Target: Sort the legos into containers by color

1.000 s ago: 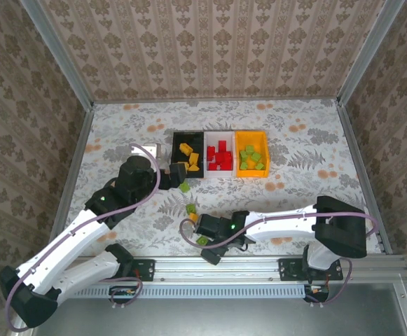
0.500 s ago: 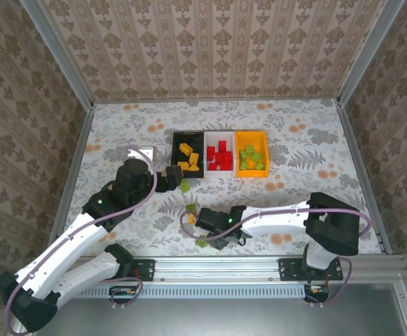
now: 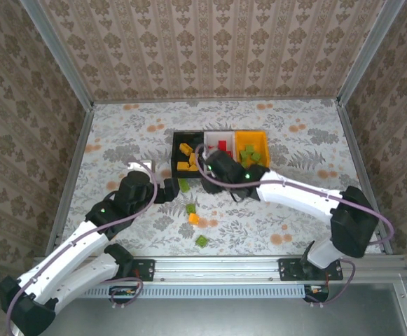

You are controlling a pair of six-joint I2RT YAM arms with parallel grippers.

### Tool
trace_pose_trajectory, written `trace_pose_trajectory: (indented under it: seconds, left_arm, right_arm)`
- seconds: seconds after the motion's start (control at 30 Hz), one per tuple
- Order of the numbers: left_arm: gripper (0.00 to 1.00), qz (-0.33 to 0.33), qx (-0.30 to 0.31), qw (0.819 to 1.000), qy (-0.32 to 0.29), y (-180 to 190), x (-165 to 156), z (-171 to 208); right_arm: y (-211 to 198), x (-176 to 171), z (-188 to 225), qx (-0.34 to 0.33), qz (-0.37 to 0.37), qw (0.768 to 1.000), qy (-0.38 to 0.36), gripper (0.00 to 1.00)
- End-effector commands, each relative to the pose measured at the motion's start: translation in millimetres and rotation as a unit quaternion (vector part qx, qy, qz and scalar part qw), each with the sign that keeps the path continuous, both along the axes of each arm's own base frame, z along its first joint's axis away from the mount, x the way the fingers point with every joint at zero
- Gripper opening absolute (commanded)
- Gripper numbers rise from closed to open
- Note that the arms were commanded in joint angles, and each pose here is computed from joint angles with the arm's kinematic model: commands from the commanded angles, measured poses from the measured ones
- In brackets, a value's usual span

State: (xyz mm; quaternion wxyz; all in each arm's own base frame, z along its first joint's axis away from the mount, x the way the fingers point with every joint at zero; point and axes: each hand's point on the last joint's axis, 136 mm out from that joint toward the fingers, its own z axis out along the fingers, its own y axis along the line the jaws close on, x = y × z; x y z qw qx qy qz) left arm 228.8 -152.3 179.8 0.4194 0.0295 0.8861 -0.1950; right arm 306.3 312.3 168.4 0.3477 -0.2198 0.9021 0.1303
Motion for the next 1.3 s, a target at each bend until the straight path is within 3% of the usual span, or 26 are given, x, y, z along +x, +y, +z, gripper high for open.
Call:
trace_pose_trajectory:
  seconds: [0.0, 0.2, 0.43, 0.63, 0.93, 1.27]
  left_arm:
    - [1.0, 0.009, -0.022, 1.0, 0.019, -1, -2, -11]
    - [0.99, -0.006, -0.027, 0.998, 0.047, -10, -8, -32]
    - [0.98, -0.038, -0.006, 0.996, 0.082, -25, -12, -56]
    - [0.98, -0.067, 0.008, 0.993, 0.101, -41, -14, -69]
    - [0.96, -0.156, 0.042, 0.979, 0.124, -80, -27, -81]
    - [0.75, -0.221, 0.147, 0.944, 0.197, -103, -56, -124]
  right_arm:
    - [33, 36, 12, 0.033, 0.003, 0.999, -0.008, 0.34]
    - [63, 93, -8, 0.035, -0.031, 0.999, 0.012, 0.35]
    - [73, 128, -29, 0.038, -0.06, 0.997, 0.031, 0.41]
    - [73, 142, -24, 0.071, -0.076, 0.994, 0.039, 0.72]
    - [47, 121, 19, 0.124, -0.089, 0.988, 0.004, 0.86]
    - [-9, 80, 18, 0.135, -0.118, 0.984, -0.001, 0.89]
